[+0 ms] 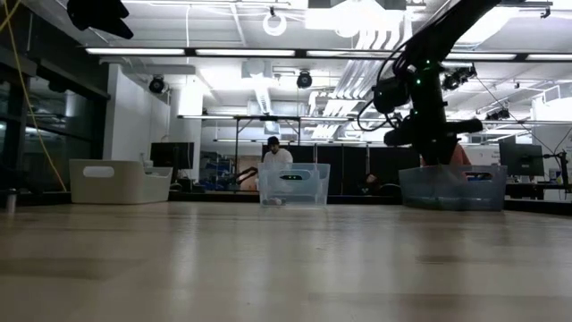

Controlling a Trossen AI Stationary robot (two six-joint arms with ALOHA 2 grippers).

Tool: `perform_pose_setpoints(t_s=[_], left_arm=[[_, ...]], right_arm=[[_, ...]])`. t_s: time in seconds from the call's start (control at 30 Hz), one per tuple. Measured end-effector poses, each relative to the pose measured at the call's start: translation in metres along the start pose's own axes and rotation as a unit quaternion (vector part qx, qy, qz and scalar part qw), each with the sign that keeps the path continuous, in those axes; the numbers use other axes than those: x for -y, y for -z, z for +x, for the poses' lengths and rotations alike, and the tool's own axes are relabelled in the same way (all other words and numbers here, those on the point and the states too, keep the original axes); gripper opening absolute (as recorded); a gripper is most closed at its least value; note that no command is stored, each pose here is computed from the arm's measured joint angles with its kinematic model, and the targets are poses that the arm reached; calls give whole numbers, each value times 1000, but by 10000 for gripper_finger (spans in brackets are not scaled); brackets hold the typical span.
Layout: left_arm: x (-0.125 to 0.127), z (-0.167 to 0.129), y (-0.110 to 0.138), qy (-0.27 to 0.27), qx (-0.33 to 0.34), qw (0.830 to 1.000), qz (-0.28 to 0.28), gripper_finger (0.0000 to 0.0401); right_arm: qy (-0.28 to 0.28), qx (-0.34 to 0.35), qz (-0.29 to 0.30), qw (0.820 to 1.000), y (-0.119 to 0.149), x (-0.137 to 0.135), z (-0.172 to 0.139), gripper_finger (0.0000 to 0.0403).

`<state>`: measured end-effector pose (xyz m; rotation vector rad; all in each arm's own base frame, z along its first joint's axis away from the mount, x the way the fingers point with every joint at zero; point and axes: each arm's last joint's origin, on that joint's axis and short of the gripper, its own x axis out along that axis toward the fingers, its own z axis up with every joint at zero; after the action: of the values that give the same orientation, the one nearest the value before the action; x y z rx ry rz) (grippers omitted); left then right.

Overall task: Pick & Place Markers
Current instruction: Put the light green highlighter pen into the black bin, then put the orange pen into the gray bin

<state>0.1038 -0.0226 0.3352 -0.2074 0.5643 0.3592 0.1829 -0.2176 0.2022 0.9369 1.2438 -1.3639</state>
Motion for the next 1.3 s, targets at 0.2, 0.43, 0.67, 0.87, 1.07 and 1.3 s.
perform_pose_setpoints(t_s=[0.2,0.43,0.67,0.87,1.07,1.3], left_arm=[[0,0,0,0,0,1000,-1,248],[0,0,0,0,0,1000,-3,248],[0,0,0,0,0,1000,-4,248],[0,0,0,0,0,1000,-5,248],[0,0,0,1,0,1000,-7,248],[-2,-3,0,5,4,1000,-16,248]], right_arm=[[15,-13,-4,1000,0,-1,6,70],[21,-18,-1,1000,-2,0,10,73],[21,-19,-2,1000,-1,0,10,91],[19,-21,-3,1000,-1,-1,10,93],[7,-25,-16,1000,0,-1,8,94],[-13,31,-33,999,4,10,-19,95]])
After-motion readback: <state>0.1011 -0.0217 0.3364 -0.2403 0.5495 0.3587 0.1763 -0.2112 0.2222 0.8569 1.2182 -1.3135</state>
